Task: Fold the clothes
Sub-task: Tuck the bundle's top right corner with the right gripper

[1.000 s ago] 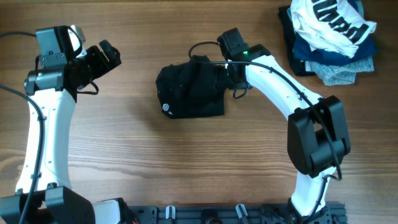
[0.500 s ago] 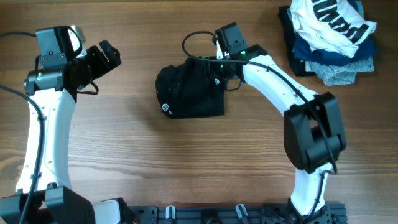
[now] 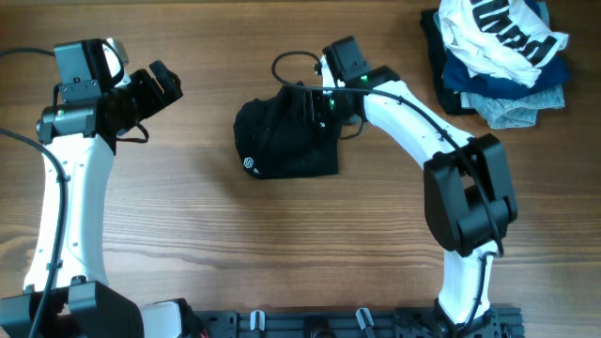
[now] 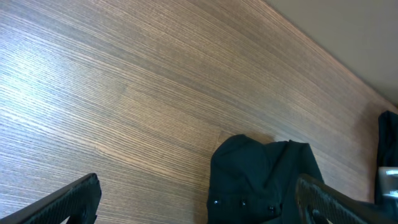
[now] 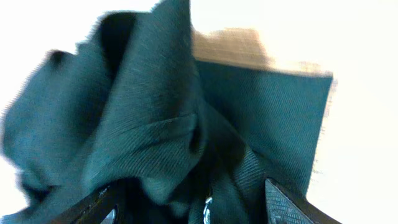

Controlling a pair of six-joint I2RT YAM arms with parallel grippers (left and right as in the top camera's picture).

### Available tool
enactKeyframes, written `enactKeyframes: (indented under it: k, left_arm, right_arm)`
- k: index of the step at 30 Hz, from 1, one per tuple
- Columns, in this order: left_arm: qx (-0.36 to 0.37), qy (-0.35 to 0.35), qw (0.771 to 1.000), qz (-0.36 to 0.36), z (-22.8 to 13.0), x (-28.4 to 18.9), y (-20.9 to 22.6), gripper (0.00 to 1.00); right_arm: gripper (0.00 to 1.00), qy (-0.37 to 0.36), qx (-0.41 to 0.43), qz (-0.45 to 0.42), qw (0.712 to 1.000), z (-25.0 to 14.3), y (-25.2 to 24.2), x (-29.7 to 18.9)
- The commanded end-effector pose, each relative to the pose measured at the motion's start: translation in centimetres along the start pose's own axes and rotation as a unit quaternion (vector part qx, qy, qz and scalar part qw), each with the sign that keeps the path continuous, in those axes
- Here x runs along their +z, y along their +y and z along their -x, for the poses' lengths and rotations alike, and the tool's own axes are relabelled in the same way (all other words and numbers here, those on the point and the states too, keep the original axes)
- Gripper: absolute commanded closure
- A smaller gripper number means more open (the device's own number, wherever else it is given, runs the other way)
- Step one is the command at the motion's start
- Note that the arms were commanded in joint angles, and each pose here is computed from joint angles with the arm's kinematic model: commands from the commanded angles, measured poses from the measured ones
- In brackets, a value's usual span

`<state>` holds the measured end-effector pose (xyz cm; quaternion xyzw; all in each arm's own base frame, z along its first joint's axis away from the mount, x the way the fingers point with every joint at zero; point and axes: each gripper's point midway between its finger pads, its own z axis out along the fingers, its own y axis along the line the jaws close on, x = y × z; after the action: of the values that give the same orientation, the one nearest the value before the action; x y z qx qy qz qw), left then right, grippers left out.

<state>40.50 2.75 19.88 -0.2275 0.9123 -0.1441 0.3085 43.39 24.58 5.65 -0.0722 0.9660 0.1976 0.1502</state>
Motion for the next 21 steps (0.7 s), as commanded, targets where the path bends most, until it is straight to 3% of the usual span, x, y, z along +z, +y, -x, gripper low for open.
enactKeyframes:
  k: [1, 12, 19, 21]
  left_arm:
    - [-0.007, 0.003, 1.0, 0.012, -0.1, 0.5, 0.6, 0.0]
    - [-0.007, 0.003, 1.0, 0.012, -0.1, 0.5, 0.6, 0.0]
    - [-0.008, 0.004, 1.0, 0.012, -0.1, 0.5, 0.7, 0.0]
    - [-0.007, 0.004, 1.0, 0.012, -0.1, 0.5, 0.6, 0.0]
  right_arm:
    - [0.32, -0.047, -0.021, 0.032, 0.998, 2.9, 2.1, -3.2]
    - [0.35, -0.069, -0.027, 0.038, 0.997, 3.9, 2.3, -3.1]
    - [0.39, -0.037, -0.017, 0.029, 0.999, 2.5, 1.4, 0.0]
    - [0.47, -0.036, -0.017, 0.029, 0.999, 2.5, 1.4, 0.2]
